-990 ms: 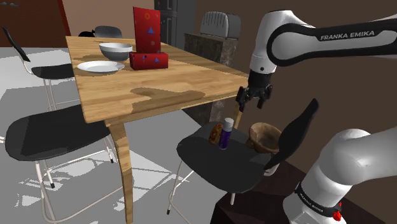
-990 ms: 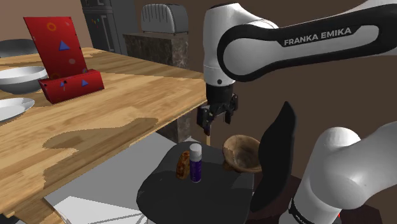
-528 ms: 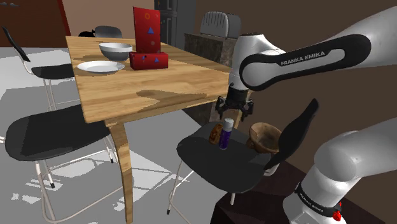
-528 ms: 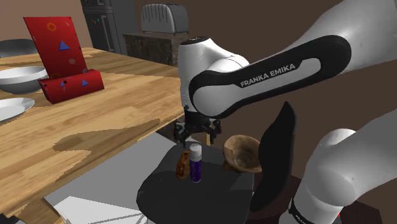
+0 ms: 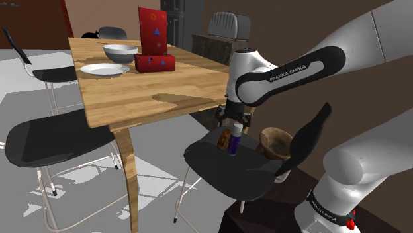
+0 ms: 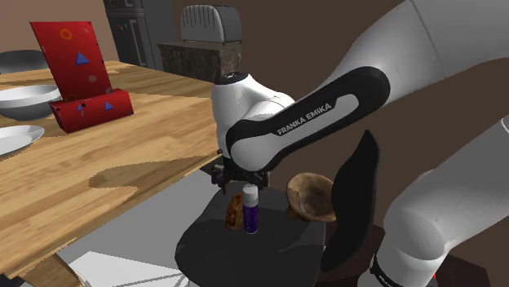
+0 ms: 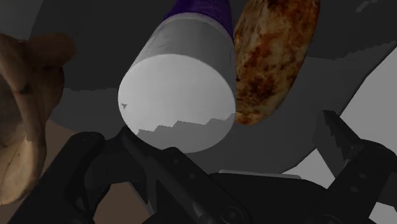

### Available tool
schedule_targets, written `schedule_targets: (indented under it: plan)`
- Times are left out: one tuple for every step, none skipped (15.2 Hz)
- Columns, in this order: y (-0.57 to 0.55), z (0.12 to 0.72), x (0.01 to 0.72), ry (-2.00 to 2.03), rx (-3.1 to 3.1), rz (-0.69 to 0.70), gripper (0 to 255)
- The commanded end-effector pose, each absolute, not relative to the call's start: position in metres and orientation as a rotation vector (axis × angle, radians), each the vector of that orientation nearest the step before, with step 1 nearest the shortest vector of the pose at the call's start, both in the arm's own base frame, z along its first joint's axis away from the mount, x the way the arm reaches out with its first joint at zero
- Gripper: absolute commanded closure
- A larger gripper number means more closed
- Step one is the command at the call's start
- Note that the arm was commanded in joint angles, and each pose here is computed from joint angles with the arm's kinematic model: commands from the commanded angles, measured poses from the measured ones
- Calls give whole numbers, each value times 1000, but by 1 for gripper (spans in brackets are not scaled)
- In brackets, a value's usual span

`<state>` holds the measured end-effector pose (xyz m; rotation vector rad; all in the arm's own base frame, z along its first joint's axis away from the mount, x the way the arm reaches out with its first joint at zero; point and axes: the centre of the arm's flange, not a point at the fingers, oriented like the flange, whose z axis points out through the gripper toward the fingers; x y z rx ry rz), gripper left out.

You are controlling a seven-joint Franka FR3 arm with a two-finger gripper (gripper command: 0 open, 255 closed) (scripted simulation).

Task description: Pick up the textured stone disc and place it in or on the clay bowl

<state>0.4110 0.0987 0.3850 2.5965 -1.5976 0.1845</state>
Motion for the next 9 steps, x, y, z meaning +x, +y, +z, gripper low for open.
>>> schedule_targets:
  plan:
    - [98,372,412,-1599,2594,180,0]
    - [97,367,412,-1599,2594,180,0]
    - [97,364,413,-1599,2594,180,0]
    - [97,364,413,-1599,2594,180,0]
    - [97,364,413,-1599,2594,180,0]
    - [97,364,413,-1599,2594,180,0]
    - [97,364,413,-1599,2594,180,0]
    - [97,364,413,-1599,2594,180,0]
    - [97,364,413,-1599,2594,180,0]
